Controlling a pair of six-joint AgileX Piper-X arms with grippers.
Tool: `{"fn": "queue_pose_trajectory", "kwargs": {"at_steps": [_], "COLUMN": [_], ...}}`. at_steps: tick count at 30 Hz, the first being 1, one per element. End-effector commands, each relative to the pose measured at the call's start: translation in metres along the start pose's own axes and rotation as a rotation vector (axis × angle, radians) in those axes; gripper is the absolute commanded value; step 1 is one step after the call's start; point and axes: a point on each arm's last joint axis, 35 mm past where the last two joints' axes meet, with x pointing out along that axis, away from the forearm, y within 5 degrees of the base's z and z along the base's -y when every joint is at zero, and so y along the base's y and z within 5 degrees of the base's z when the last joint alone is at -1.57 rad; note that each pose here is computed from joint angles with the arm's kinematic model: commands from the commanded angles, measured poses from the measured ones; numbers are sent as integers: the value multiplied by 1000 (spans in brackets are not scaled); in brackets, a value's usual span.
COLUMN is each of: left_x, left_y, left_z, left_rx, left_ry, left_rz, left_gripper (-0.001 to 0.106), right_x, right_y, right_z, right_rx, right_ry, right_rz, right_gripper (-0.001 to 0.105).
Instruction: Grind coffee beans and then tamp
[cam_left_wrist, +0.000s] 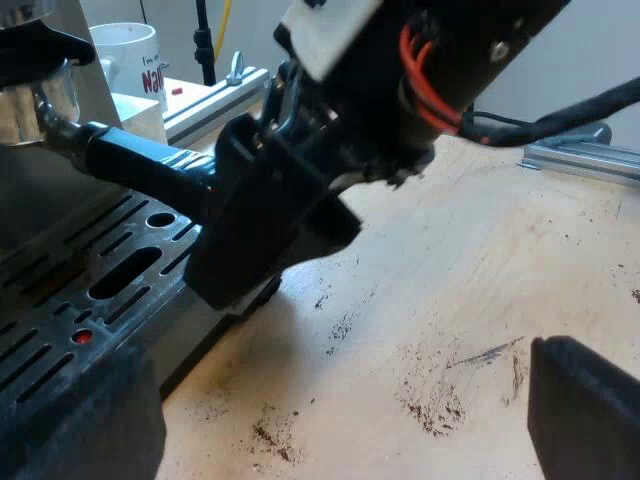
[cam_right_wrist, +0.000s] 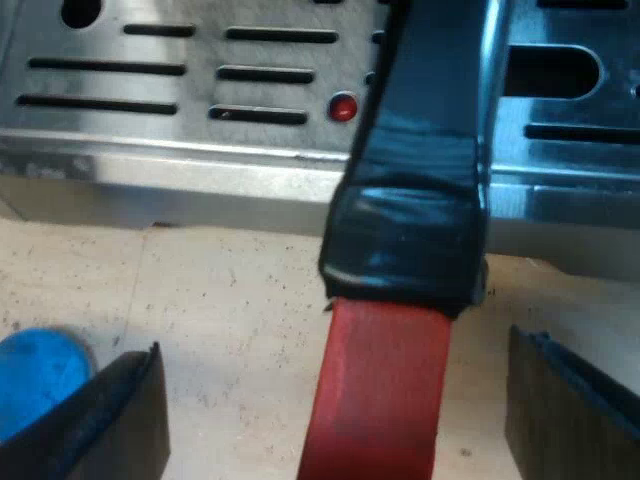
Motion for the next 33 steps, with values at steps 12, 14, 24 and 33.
{"fn": "queue_pose_trajectory", "kwargs": {"at_steps": [12,14,24,33], "left_x": [0,0,0,0], "left_y": [-1,-1,-1,-1], "left_z": [1,1,1,1], "left_rx": [6,6,6,6], "left_ry": [-6,-6,-6,-6], "left_rz": [-14,-14,-14,-14], "left_gripper": [76,76,76,76], "right_x": [21,22,22,22], "right_y": [1,0,0,0], "right_z": [-9,-8,-8,-8], "right_rx": [46,50,28,27], "right_ry": [-54,-68,-79,-74], "right_rz": [-58,-69,-83,-77], "right_gripper": [71,68,47,0]}}
